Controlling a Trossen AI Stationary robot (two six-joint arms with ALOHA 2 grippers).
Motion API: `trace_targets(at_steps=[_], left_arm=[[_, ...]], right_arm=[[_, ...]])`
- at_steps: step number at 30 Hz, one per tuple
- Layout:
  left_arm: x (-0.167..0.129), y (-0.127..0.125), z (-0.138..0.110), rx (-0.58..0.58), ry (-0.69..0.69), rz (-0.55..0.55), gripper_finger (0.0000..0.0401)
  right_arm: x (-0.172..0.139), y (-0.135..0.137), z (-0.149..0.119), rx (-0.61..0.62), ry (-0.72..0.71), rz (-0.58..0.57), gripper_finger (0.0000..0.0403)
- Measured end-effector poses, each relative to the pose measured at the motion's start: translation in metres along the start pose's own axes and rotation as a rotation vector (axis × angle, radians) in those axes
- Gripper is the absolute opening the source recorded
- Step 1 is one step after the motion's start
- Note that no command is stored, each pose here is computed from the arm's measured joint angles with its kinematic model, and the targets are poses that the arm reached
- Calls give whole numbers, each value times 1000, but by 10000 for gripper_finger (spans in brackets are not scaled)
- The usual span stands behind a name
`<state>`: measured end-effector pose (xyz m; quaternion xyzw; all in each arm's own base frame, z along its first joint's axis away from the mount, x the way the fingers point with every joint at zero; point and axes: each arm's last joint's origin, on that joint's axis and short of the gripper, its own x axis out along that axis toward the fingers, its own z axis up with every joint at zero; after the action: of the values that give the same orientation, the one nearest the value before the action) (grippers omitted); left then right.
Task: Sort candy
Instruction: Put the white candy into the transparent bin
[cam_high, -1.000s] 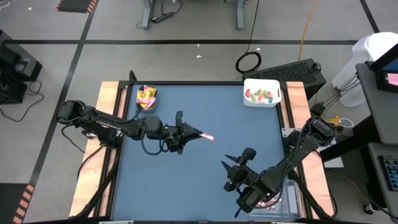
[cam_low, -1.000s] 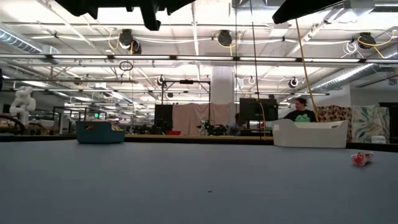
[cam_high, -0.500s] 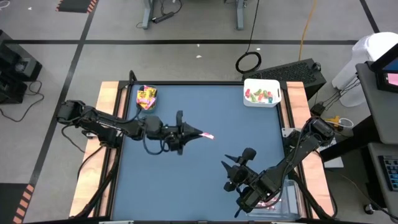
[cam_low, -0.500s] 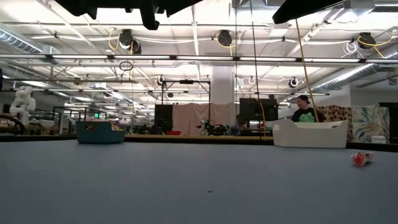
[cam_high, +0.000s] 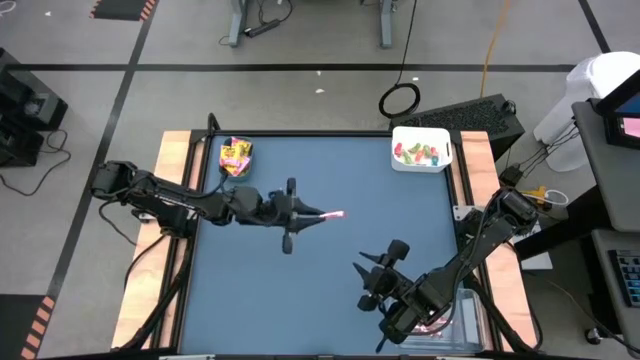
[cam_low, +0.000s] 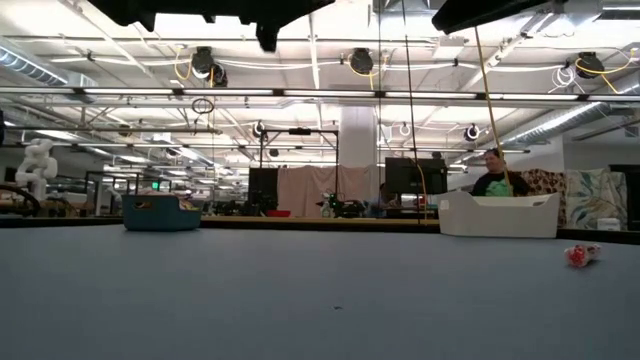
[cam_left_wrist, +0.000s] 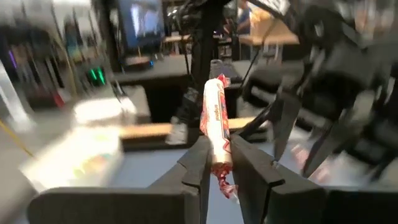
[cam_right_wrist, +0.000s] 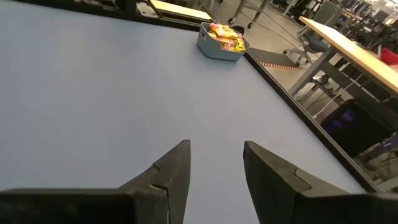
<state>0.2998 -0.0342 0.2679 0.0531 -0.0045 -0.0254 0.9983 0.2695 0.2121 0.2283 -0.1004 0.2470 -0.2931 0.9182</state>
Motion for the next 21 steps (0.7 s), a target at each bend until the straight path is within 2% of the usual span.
trace_targets(at_steps=[6, 10, 14, 19, 21], left_arm=[[0, 0, 0, -514, 5, -13, 63], [0, 0, 0, -724, 7, -13, 63], [0, -1, 0, -809, 10, -19, 63], [0, -1, -2, -798, 31, -16, 63], [0, -1, -4, -759, 51, -11, 63]], right_arm=[[0, 4, 4, 62, -16, 24, 139], [0, 5, 4, 44, -7, 40, 139], [1, 5, 4, 35, -5, 37, 139], [1, 6, 5, 31, -5, 43, 139], [0, 6, 5, 34, -6, 46, 139]])
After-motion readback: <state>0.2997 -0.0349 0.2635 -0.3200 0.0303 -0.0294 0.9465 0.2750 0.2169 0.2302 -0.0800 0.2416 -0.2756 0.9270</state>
